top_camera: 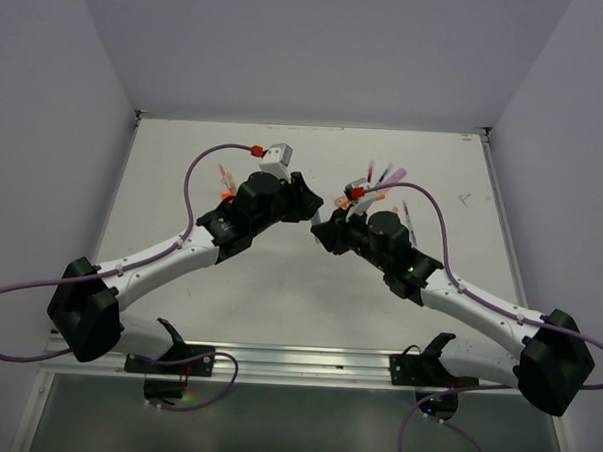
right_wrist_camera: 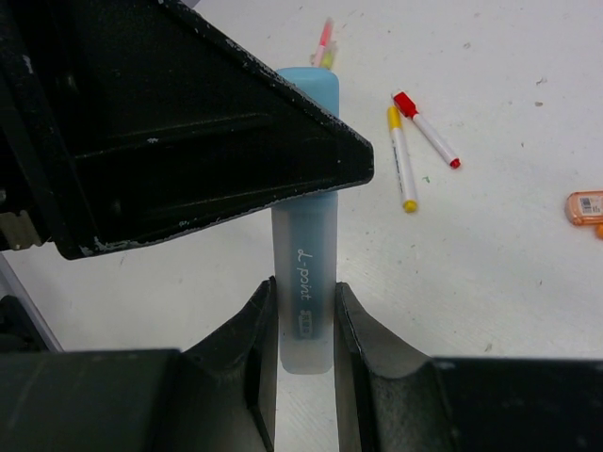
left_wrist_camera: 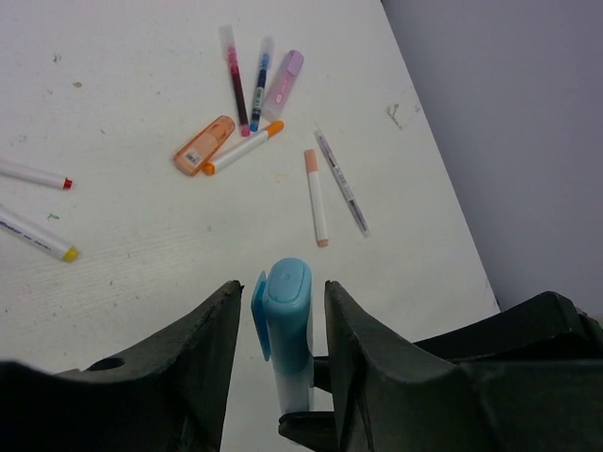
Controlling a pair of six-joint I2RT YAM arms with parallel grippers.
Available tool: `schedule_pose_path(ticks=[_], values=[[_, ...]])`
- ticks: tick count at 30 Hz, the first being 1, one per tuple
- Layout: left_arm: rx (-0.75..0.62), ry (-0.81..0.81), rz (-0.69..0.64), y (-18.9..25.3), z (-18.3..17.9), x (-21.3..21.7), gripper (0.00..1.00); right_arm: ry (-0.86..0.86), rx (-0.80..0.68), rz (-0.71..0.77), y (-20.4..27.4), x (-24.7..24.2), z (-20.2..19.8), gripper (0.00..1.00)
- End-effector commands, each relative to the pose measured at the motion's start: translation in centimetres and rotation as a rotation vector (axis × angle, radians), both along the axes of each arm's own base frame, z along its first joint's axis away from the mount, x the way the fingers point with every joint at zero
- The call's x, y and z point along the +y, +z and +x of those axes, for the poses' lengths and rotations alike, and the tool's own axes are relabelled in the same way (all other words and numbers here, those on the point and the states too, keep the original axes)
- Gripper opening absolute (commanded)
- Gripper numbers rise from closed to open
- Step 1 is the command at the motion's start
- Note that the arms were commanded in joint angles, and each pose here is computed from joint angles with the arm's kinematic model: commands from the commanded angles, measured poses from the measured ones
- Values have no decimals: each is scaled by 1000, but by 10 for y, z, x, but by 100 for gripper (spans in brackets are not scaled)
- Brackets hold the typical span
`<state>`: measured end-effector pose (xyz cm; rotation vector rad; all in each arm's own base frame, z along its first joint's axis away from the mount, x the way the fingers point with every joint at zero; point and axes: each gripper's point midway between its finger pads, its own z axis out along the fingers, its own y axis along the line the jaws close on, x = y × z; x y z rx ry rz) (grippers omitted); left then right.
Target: Open the pen caps
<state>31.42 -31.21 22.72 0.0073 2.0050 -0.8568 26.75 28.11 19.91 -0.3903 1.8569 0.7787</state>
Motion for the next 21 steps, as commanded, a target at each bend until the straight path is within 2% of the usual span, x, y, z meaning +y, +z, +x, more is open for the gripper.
schedule_pose_path(ticks=[1, 3, 4, 5, 7, 8, 10, 11, 13, 14, 17, 21], values=[[-68, 13, -91, 35, 7, -7, 40, 15, -51, 43, 17, 8, 2, 1], [-69, 13, -92, 34, 6, -7, 35, 15, -50, 44, 17, 8, 2, 1], [-72, 10, -96, 36, 6, -7, 25, 15, -50, 42, 17, 8, 2, 1], [-74, 9, -98, 36, 5, -7, 21, 17, -51, 41, 16, 8, 2, 2], [-91, -3, -107, 41, 3, -7, 5, 17, -53, 46, 18, 7, 1, 15], [-104, -17, -103, 43, 1, -7, 0, 18, -56, 45, 19, 7, 1, 33], [-133, -35, -104, 51, -3, -4, 0, 56, -49, 50, 21, 10, -6, 46], [-152, -61, -84, 49, -7, -4, 0, 58, -55, 55, 24, 8, -8, 56], [-197, -90, -84, 59, -14, 1, 0, 78, -58, 42, 26, 6, -13, 66], [-232, -130, -68, 59, -19, 2, 0, 95, -72, 47, 33, 5, -16, 75], [-318, -229, -64, 72, -34, 10, 0, 207, -81, 49, 42, 10, -32, 84], [-415, -338, -93, 90, -55, 23, 0, 412, -95, 77, 62, 24, -60, 88]])
